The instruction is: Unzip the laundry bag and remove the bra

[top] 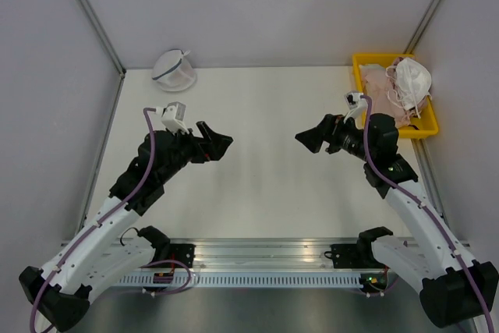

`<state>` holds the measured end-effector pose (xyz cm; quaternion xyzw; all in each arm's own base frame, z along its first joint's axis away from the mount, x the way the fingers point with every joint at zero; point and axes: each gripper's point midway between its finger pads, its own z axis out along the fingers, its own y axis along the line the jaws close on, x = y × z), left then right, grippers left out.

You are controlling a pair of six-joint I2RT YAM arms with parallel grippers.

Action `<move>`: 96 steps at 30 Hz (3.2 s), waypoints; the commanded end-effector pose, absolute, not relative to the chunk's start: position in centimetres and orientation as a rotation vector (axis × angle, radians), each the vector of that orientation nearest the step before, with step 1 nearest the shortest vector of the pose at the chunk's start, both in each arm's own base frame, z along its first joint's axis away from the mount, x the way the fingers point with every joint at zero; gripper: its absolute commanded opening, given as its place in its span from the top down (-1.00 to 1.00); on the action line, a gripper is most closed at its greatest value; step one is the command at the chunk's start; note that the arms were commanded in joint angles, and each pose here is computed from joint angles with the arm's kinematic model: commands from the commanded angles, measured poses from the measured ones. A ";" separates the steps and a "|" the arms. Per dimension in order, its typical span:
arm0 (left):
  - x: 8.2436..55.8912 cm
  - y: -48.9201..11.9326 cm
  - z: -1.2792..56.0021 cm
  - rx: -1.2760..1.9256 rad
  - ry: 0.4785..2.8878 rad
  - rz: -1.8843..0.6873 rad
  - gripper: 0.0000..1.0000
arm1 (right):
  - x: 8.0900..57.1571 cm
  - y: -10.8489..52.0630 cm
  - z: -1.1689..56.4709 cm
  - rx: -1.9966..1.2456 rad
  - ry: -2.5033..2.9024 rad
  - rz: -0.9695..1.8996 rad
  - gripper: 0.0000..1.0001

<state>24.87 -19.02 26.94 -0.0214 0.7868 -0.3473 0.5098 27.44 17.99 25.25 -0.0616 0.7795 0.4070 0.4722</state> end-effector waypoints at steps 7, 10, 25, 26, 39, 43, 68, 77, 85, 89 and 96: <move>30.1 -15.8 27.7 -0.208 1.861 -0.553 -0.99 | 27.1 18.2 26.9 -0.180 1.851 1.017 -0.96; 34.5 -14.6 29.5 -0.270 1.885 -0.442 -0.99 | 27.0 18.2 26.8 -0.184 1.851 1.014 -0.96; 54.3 -5.6 25.1 -0.665 1.950 -0.083 -0.99 | 25.0 16.9 24.1 -0.153 1.904 0.958 -0.96; 54.9 -5.2 25.1 -0.697 1.935 -0.091 -0.99 | 25.0 17.0 23.5 -0.154 1.927 0.963 -0.96; 61.3 0.3 17.6 -1.434 1.622 -0.441 -0.99 | 25.0 17.2 19.7 -0.141 2.052 0.975 -0.96; 63.0 0.0 16.8 -1.504 1.526 -0.582 -0.99 | 25.2 17.4 18.7 -0.136 2.087 0.981 -0.96; 67.7 3.8 14.7 -1.480 1.404 -0.785 0.15 | 24.6 16.9 18.3 -0.130 2.125 0.949 -0.96; 65.5 -5.8 17.5 -1.014 1.569 -1.413 0.83 | 25.2 15.7 19.2 -0.073 2.098 0.865 -0.96; 54.8 -11.5 18.1 -0.684 1.739 -1.632 0.88 | 26.8 14.0 21.3 0.069 2.018 0.772 -0.96; 49.3 -14.2 18.6 -0.515 1.820 -1.723 0.89 | 27.9 14.2 21.1 0.121 2.009 0.785 -0.96; 39.5 -20.2 19.8 -0.113 1.992 -1.900 0.90 | 28.7 15.6 21.5 0.112 1.983 0.875 -0.96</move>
